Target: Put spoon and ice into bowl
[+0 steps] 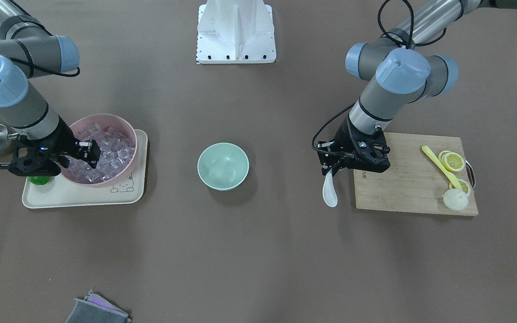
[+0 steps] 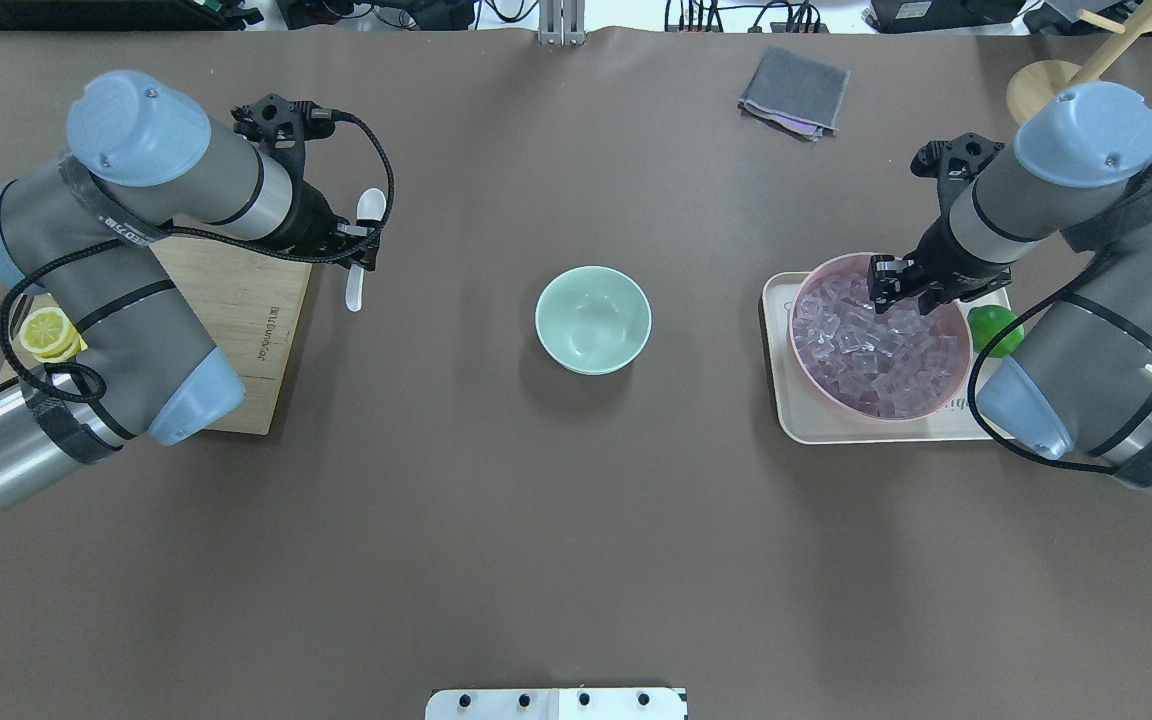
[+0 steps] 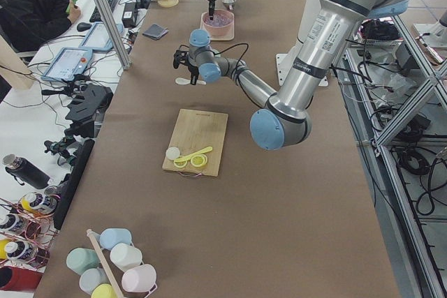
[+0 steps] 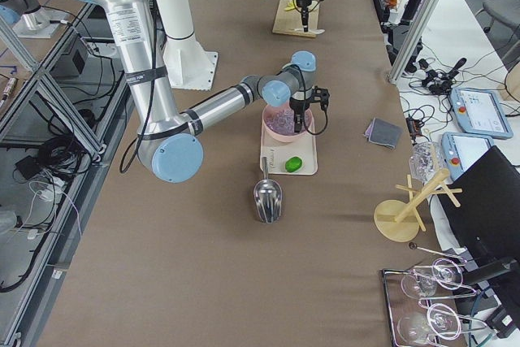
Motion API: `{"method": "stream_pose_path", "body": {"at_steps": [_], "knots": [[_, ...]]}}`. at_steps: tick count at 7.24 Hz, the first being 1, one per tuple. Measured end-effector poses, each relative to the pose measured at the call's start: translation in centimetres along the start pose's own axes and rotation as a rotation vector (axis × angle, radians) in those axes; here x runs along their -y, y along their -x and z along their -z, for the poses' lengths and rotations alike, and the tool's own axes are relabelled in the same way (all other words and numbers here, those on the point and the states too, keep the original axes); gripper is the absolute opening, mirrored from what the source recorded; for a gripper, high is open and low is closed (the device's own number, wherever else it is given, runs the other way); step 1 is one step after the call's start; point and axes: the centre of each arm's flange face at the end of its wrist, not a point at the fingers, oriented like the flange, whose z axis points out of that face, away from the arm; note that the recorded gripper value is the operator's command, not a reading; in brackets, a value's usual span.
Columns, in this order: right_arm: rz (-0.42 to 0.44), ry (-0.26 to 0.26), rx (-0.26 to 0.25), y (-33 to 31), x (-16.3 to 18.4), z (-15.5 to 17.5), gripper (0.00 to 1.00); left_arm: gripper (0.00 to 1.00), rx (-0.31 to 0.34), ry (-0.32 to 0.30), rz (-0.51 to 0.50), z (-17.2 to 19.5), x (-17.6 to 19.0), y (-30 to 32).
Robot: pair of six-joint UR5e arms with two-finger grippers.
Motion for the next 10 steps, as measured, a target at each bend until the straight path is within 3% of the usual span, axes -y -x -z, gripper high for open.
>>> {"method": "stream_pose_path", "body": {"at_steps": [1,5,10], "knots": [[-0.001,-0.002,-0.001,0.0,0.0,0.0,0.4,0.0,-0.002,0.001,-0.002,0.0,-0.1,-0.2],[0.001,-0.005,0.001,-0.8,-0.8,0.6,0.53,0.0,-0.006,0.002,-0.007,0.0,-0.1,-0.5],[0.026,-0.003,-0.018,-0.2,-3.1,-0.3,0.53,0.0,-0.005,0.002,-0.009,-0.1,-0.1,-0.4]]}}
